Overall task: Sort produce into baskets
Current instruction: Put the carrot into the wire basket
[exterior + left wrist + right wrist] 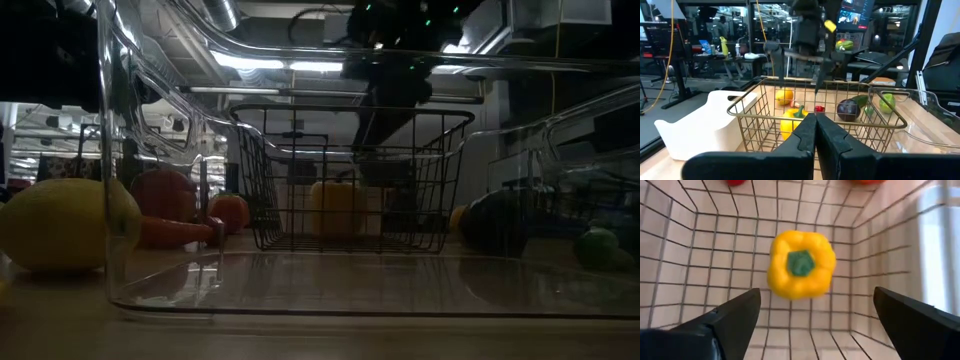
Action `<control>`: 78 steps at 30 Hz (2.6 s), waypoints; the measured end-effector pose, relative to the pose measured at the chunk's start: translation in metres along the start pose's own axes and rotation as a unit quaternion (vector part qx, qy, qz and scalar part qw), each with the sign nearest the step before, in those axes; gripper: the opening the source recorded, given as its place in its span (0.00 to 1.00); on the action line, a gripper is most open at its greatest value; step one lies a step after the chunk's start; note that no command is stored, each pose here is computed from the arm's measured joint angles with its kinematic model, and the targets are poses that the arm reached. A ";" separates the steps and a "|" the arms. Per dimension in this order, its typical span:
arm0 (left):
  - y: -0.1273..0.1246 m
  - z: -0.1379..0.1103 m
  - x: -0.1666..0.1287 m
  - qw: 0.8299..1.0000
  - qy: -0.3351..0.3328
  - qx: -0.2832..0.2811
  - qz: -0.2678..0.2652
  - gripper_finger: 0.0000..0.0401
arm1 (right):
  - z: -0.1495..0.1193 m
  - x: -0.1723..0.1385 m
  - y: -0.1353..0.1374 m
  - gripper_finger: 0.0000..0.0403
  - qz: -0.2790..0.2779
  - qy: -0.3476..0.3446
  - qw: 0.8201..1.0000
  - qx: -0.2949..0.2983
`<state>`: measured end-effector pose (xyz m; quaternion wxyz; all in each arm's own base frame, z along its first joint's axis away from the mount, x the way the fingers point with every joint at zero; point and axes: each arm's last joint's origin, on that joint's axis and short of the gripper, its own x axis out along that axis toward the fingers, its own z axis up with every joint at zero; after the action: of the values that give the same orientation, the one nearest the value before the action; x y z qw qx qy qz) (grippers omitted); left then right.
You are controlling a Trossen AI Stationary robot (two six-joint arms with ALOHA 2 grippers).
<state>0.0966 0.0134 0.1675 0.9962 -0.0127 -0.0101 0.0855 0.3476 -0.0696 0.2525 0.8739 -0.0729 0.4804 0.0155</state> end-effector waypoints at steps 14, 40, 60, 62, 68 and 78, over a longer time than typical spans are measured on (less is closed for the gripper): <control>0.000 0.000 0.000 1.000 0.000 0.000 0.000 0.01 | -0.017 -0.105 0.008 0.95 -0.099 -0.023 0.995 0.003; 0.000 0.000 0.000 0.998 0.000 -0.058 0.000 0.01 | -0.116 -0.216 0.052 0.95 -0.080 -0.207 0.954 0.201; 0.002 0.008 0.000 0.986 -0.050 -0.152 0.039 0.34 | -0.161 -0.155 0.062 0.95 -0.074 -0.196 0.950 0.231; 0.002 0.011 0.000 0.985 -0.064 -0.155 0.036 0.41 | -0.161 -0.154 0.062 0.95 -0.074 -0.195 0.950 0.231; 0.002 0.015 0.001 0.984 -0.077 -0.156 0.028 0.57 | -0.161 -0.154 0.062 0.95 -0.074 -0.197 0.950 0.232; 0.000 0.048 0.010 0.993 -0.034 -0.113 0.025 0.60 | -0.161 -0.154 0.062 0.95 -0.074 -0.197 0.950 0.232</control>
<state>0.1056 0.0163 0.2160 0.9850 -0.1222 -0.0532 0.1093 0.1235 -0.0243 0.2902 0.9425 0.1013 0.2825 -0.1468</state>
